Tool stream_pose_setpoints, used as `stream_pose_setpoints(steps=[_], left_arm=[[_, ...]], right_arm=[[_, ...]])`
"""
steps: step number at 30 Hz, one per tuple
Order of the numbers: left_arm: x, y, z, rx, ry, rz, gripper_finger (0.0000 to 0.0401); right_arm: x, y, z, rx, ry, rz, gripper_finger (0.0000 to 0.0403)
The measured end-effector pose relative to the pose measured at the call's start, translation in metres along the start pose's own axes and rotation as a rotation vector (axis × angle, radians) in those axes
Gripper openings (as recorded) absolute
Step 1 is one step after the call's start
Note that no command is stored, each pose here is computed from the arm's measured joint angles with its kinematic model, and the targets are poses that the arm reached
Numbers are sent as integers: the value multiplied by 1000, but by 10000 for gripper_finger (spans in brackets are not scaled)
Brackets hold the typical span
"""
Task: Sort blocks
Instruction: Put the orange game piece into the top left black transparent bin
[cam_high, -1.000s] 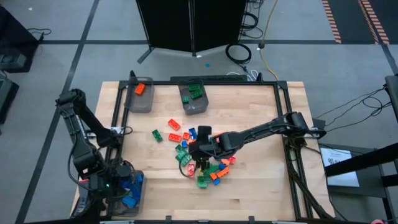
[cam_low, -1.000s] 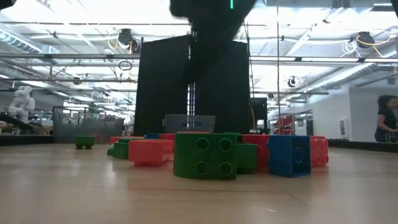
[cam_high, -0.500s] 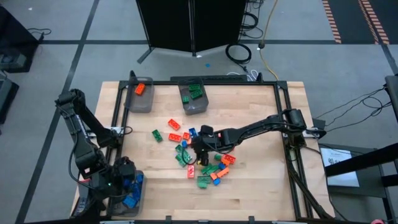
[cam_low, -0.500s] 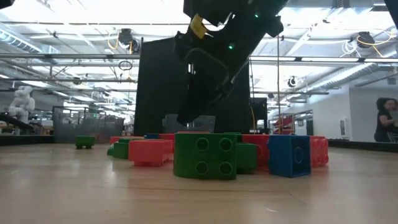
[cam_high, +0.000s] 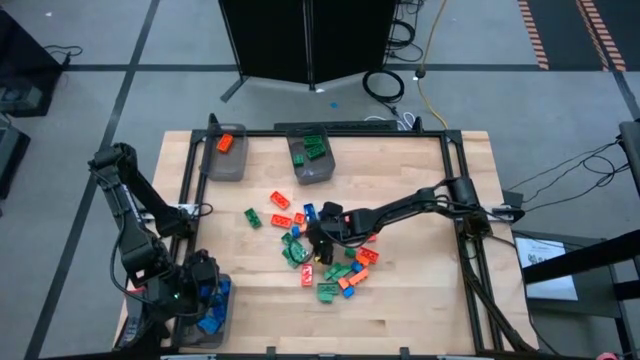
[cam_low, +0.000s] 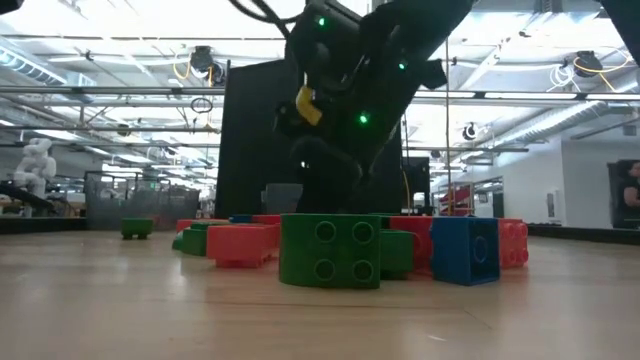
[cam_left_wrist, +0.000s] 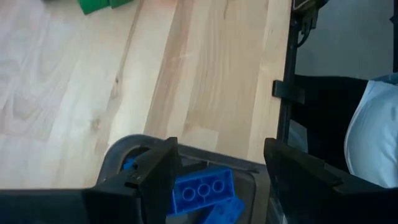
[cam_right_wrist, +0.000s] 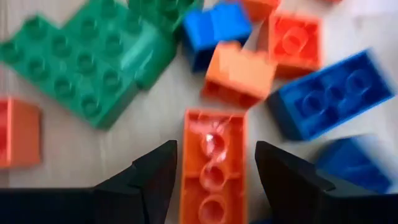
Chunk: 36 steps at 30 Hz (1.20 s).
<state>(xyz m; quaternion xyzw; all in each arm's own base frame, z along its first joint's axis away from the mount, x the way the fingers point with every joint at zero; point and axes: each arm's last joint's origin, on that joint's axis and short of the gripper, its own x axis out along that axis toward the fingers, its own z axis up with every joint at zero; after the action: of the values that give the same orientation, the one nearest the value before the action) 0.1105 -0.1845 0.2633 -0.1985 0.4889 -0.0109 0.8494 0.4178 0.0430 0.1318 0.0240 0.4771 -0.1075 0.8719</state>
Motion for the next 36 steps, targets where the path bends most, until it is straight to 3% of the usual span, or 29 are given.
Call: stream_pose_setpoints(steps=[7,9,13,17,24,29,36], left_arm=[[0,0,1,21,-31,9,240],[0,0,2,44,-52,17,240],[0,1,3,51,-100,34,240],[0,2,5,54,-175,63,240],[-6,6,16,250,-568,268,240],[-11,10,26,311,-862,469,240],[-17,21,28,386,-1036,647,240]], right_arm=[[0,-1,-6,-10,64,-23,210],[0,-1,-7,-1,67,-25,193],[-2,-1,-4,-17,64,-23,120],[-8,2,11,-30,25,-10,116],[-45,14,66,-198,-181,23,116],[-75,15,106,-313,-351,-3,116],[-110,12,145,-473,-583,-117,116]])
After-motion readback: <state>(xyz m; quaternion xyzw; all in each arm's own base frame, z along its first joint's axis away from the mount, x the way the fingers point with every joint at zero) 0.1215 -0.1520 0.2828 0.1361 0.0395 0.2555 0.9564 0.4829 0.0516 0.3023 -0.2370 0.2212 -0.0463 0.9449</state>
